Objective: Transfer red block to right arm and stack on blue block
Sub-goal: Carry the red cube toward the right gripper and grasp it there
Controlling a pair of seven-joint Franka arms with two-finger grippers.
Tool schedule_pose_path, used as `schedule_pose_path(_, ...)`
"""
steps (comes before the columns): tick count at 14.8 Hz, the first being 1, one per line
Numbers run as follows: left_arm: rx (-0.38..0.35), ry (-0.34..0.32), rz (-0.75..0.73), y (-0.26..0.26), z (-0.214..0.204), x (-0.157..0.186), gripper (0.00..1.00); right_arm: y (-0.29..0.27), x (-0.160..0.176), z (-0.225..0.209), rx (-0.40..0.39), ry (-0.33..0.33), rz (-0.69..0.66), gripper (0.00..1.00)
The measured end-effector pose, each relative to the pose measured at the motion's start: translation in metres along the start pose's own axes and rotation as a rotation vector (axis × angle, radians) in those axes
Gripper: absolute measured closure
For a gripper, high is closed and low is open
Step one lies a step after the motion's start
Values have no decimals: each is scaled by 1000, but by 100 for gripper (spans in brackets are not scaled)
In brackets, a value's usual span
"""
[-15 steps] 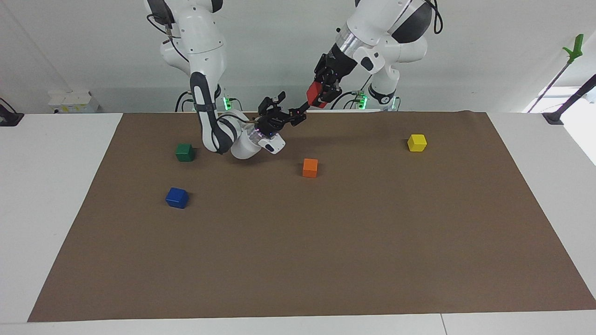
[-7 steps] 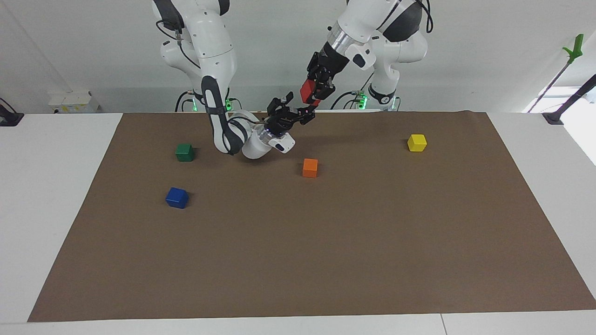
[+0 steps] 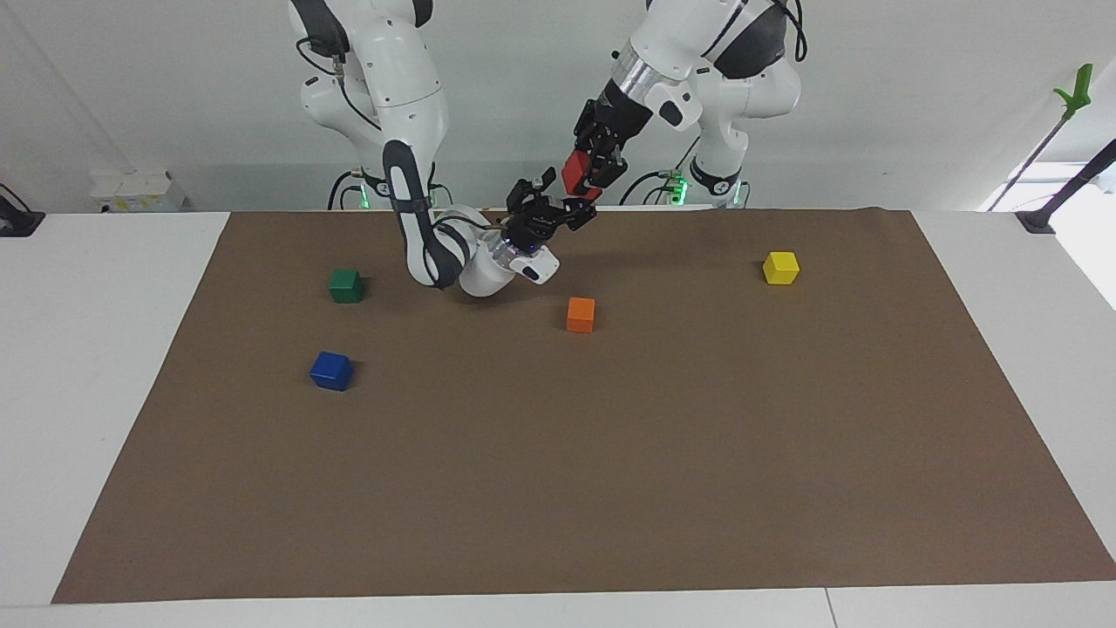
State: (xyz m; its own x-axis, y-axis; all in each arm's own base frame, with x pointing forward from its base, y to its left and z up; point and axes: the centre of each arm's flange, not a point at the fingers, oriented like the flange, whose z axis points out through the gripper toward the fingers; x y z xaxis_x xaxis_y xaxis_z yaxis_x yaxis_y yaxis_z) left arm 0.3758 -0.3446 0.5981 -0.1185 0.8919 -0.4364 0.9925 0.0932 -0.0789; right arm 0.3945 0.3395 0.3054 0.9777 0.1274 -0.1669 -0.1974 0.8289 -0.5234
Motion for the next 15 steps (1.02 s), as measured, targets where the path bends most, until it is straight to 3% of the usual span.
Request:
schedule_pose_path(2, 0, 0, 0, 0, 0, 0, 45, 7, -4, 6, 5, -5, 7, 0)
schedule_pose_path(7, -1, 0, -15, 2, 1, 7, 45, 8, -4, 6, 3, -5, 16, 43)
schedule_pose_path(14, -13, -10, -25, 3, -6, 10, 45, 5, -2, 13, -18, 0, 20, 44)
schedule_pose_path(15, -13, -9, -24, 2, -5, 10, 41, 6, -1, 13, -27, 4, 20, 44)
